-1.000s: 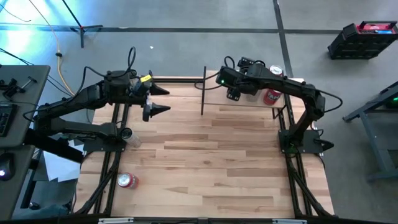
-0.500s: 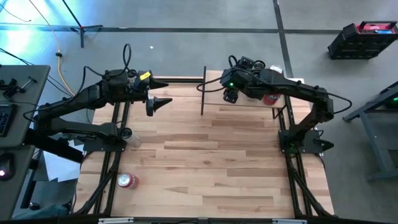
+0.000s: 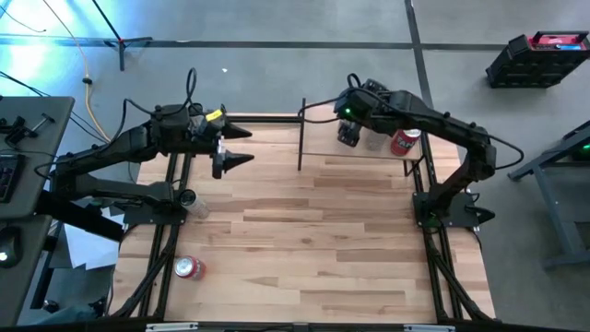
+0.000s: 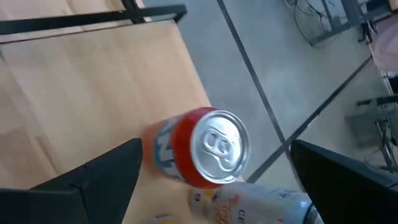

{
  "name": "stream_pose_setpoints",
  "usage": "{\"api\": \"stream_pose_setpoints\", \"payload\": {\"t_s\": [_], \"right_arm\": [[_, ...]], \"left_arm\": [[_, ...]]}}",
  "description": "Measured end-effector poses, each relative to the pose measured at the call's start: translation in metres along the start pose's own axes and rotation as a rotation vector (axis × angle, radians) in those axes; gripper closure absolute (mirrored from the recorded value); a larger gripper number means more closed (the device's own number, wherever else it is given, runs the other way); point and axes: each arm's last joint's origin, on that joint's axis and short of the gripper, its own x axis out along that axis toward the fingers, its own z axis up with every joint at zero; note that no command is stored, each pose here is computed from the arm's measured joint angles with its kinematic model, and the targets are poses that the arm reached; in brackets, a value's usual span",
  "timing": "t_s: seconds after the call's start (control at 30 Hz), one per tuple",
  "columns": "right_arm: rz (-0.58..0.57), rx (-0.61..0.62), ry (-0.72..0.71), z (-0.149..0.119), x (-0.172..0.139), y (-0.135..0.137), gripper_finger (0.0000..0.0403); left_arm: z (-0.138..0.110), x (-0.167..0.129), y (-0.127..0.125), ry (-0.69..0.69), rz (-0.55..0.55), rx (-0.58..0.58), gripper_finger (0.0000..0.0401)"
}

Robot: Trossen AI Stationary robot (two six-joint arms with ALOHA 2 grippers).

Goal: Place canned beverage on shelf
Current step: Put the orange soda can on the shelf

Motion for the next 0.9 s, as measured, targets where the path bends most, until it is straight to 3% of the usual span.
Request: {"api": "stream_pose_setpoints", "payload": {"t_s": [0.13, 0.33, 0.9], "right_arm": [[-0.011, 0.018, 0.02, -0.002, 0.006, -0.008, 0.0009], [0.063, 0.046, 0.021, -0.003, 0.012, -0.012, 0.0009], [0.028, 0.01, 0.066, -0.009, 0.024, -0.033, 0.0009]], "left_arm": [[0.001, 0.0, -0.001, -0.008, -0.008, 0.002, 0.0036], [0.001, 0.0, -0.001, -0.007, -0.007, -0.007, 0.0036], [0.0, 0.0, -0.001, -0.004, -0.006, -0.027, 0.0036]]}}
